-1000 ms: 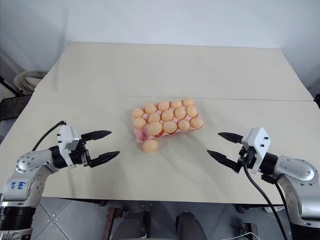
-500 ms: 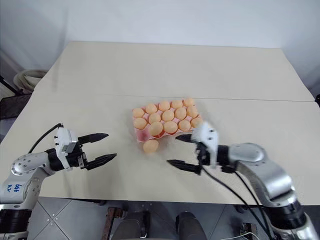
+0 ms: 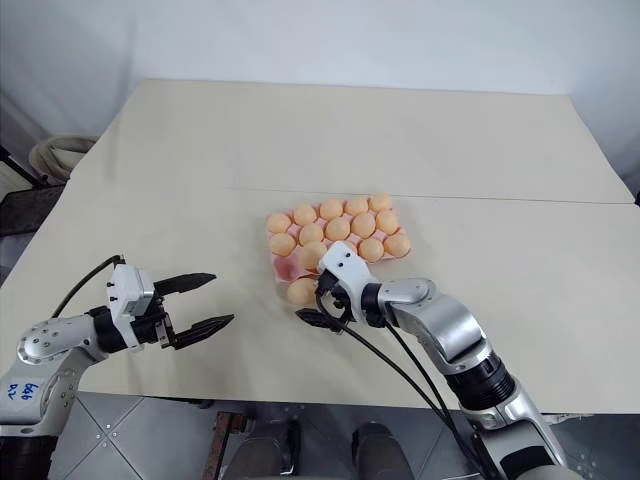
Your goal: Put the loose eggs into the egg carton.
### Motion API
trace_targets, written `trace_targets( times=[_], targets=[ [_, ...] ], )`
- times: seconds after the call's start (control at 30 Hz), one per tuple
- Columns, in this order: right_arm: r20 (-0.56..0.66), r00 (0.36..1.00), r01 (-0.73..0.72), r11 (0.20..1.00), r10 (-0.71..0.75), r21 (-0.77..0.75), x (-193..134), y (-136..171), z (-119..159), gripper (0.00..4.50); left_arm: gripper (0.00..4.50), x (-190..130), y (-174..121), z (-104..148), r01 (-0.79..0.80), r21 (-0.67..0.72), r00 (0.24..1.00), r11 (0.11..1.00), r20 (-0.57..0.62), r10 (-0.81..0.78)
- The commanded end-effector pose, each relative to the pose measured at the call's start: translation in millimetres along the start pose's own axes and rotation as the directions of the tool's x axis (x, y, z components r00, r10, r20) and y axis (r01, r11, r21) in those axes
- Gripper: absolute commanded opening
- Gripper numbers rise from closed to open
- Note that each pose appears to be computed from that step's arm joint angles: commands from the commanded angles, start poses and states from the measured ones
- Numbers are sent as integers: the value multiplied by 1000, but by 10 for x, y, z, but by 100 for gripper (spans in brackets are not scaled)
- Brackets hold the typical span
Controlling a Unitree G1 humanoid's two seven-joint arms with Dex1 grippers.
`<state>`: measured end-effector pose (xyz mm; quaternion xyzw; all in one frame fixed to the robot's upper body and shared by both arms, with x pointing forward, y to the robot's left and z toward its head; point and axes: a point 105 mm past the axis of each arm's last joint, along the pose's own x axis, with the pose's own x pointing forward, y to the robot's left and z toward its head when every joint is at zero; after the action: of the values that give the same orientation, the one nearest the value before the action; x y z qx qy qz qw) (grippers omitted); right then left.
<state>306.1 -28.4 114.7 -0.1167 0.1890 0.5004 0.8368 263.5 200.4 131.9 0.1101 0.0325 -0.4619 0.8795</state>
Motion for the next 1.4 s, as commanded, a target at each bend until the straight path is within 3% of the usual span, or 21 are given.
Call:
trace_targets(
  times=[0.03,0.1,0.17,0.23,0.4,0.6,0.8,0.9,1.1,1.4],
  targets=[
    [25,1000,3,1000,-2,-23,79,31,103,447,450,-28,-32,152,2,43,1000,999,31,-3],
    [34,999,4,1000,-3,-16,96,38,119,447,450,-32,-39,159,0,42,1000,999,31,-2],
    [35,999,1,1000,-1,-3,100,50,108,408,450,-42,-40,161,-4,41,1000,999,30,2],
    [33,999,0,1000,0,2,96,64,82,356,450,-48,-40,157,-6,39,1000,999,28,5],
    [40,999,-5,1000,4,26,81,91,52,174,450,-44,-38,153,-11,35,999,999,31,10],
    [42,999,6,999,-8,42,-6,54,9,174,450,-49,-19,142,-20,30,999,999,33,19],
    [29,997,-76,997,75,26,-89,176,-24,174,450,-32,-10,133,-23,26,999,999,34,23],
    [32,992,-126,992,126,12,-151,247,-38,238,450,-12,-33,104,-10,21,1000,1000,20,10],
    [130,982,-128,989,137,-74,-508,181,36,446,450,150,-113,43,62,32,998,998,-13,-62],
    [98,995,-8,984,26,-175,-1258,-112,-243,446,450,715,-167,-27,98,16,994,995,-57,-97]
  ],
)
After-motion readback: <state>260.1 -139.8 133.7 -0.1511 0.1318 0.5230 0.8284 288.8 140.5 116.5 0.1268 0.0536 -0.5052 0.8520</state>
